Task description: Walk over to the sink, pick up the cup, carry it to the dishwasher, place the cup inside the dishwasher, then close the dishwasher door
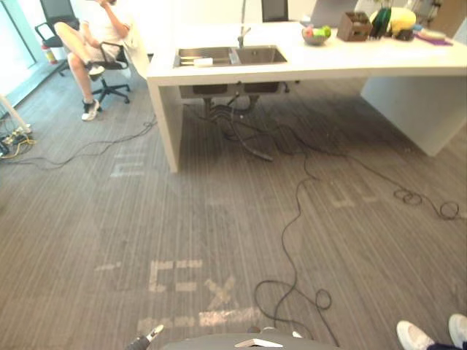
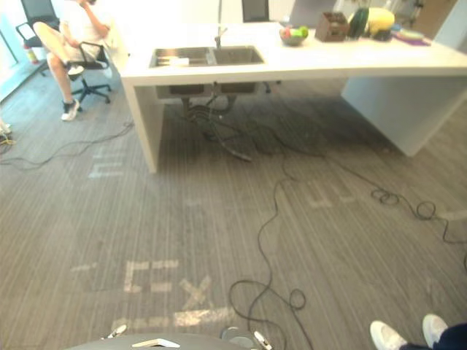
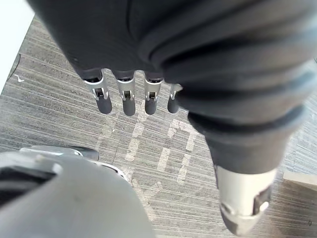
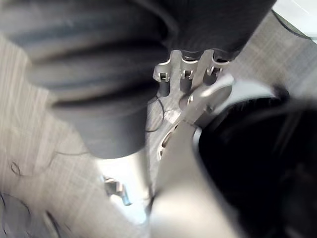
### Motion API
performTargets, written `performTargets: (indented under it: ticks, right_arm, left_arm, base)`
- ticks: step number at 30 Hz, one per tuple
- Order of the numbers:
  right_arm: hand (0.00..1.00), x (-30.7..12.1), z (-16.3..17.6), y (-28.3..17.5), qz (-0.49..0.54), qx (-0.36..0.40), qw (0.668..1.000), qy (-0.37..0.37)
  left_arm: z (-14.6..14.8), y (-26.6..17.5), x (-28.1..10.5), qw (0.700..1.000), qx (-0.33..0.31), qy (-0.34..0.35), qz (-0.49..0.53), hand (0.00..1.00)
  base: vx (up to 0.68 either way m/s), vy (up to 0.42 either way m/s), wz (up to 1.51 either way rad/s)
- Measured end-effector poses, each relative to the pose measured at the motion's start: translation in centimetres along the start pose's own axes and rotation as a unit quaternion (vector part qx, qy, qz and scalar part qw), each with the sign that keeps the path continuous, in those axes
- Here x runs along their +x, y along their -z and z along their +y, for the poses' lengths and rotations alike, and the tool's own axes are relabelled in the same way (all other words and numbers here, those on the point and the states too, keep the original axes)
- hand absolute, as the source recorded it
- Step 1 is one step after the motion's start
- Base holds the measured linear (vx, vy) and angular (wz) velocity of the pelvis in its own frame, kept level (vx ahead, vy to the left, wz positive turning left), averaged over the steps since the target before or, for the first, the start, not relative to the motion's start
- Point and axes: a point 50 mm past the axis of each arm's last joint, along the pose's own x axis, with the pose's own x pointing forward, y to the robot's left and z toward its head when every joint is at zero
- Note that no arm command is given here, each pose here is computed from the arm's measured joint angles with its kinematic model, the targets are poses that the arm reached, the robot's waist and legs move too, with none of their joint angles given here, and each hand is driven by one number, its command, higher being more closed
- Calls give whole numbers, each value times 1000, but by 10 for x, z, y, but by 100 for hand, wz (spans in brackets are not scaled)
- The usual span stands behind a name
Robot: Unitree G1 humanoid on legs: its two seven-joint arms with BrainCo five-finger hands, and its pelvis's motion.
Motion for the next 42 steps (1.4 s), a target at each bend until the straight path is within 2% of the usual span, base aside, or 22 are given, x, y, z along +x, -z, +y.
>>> performTargets:
  ticks: [4, 7, 14, 19, 21, 24, 31, 36, 40, 42]
  right_arm:
    - [0, 0, 0, 0, -1, -19, 1000, 2]
    - [0, 3, 7, -7, -16, -22, 1000, -10]
    - [0, 7, 19, -4, -22, -17, 999, -25]
    - [0, 7, 17, 1, -10, -25, 999, -18]
    - [0, 7, 17, 4, 1, -45, 999, -5]
    - [0, 7, 15, 4, 8, -72, 997, 0]
    - [0, 7, 12, 5, 8, -87, 996, 26]
    - [0, 7, 10, 4, 1, -92, 995, 48]
    - [0, 7, 10, 3, -3, -87, 994, 61]
    - [0, 7, 10, 1, -12, -67, 995, 72]
  left_arm:
    - [-15, -4, 0, 995, -44, 91, -9, 0]
    - [-16, -8, 1, 993, -44, 112, -9, 0]
    - [-9, -12, 1, 992, -38, 119, -1, 0]
    - [-8, -15, 2, 991, 10, 129, 13, 0]
    - [-9, -16, 2, 991, 32, 130, 10, 0]
    - [-8, -15, 2, 991, 28, 128, 14, 0]
    - [4, -12, 2, 988, -96, 117, 21, 0]
    - [7, -10, 1, 983, -141, 114, 21, 0]
    - [6, -10, 1, 983, -141, 116, 25, 0]
    - [1, -14, 3, 986, -107, 124, 28, 0]
  base:
    - [52, 13, 13]
    - [26, 6, 9]
    - [0, 0, 0]
    - [-5, 8, -1]
    - [7, 23, -7]
    - [-5, 16, -7]
    - [-28, 5, -18]
    - [-6, -1, -9]
    - [-14, -8, 5]
    - [-16, 2, 1]
